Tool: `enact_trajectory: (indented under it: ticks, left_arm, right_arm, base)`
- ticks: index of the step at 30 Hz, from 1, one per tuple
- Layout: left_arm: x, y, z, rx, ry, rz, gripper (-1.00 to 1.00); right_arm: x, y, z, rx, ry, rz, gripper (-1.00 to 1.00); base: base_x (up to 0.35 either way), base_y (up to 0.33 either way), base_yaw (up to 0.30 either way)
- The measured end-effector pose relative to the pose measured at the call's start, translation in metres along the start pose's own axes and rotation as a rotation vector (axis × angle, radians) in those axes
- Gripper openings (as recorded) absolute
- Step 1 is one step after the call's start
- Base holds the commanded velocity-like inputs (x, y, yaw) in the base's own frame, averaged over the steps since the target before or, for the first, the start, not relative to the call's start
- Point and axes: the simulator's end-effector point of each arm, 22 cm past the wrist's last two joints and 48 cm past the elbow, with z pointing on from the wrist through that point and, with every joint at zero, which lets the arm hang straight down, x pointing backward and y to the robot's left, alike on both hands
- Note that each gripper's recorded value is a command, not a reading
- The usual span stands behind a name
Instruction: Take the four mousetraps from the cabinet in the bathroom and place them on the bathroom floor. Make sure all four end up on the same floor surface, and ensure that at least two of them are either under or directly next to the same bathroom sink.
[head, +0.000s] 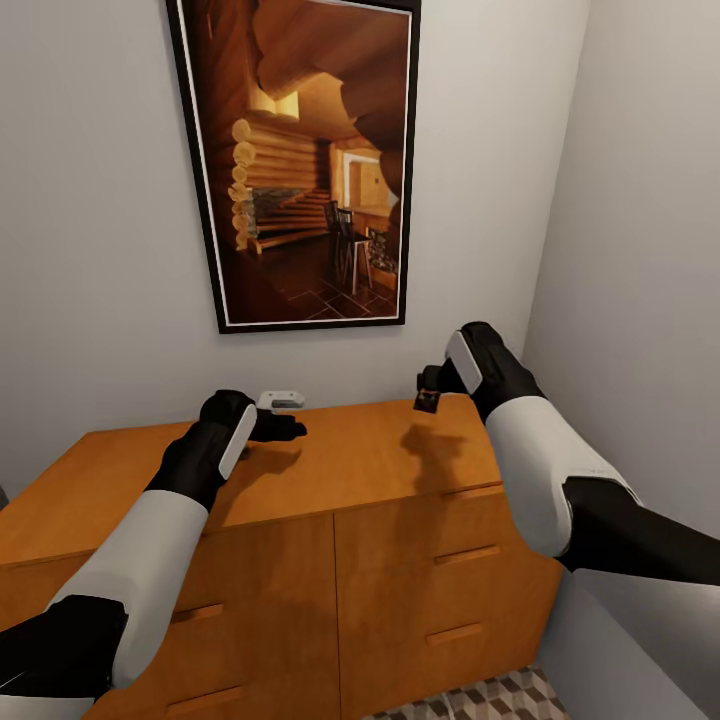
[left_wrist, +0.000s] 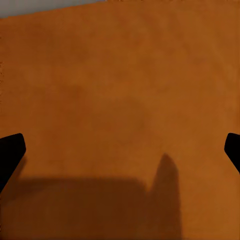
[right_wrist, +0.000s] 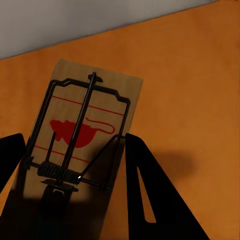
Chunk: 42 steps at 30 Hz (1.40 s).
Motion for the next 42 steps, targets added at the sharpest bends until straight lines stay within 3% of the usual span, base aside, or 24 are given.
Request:
enact_trajectory:
  ticks: [11, 17, 29, 42]
  left_arm:
    - [-0.017, 0.037, -0.010, -0.090, -0.044, 0.008, 1.00]
    - [-0.024, 0.065, -0.013, -0.163, -0.070, 0.044, 1.00]
    - [-0.038, 0.110, -0.026, -0.239, -0.099, 0.087, 1.00]
    - [-0.085, 0.143, -0.053, -0.318, -0.179, 0.204, 1.00]
  right_arm:
    - [0.012, 0.003, 0.007, 0.006, 0.032, -0.015, -1.00]
    - [0.011, -0.017, 0.009, 0.049, 0.032, -0.020, -1.00]
    - [0.010, -0.023, 0.009, 0.058, 0.030, -0.018, -1.00]
    - [0.008, -0.035, 0.009, 0.076, 0.028, -0.011, -1.00]
  base:
    - [0.000, 0.000, 0.000]
    - [0.000, 0.000, 0.000]
    - [0.000, 0.000, 0.000]
    - [0.000, 0.000, 0.000]
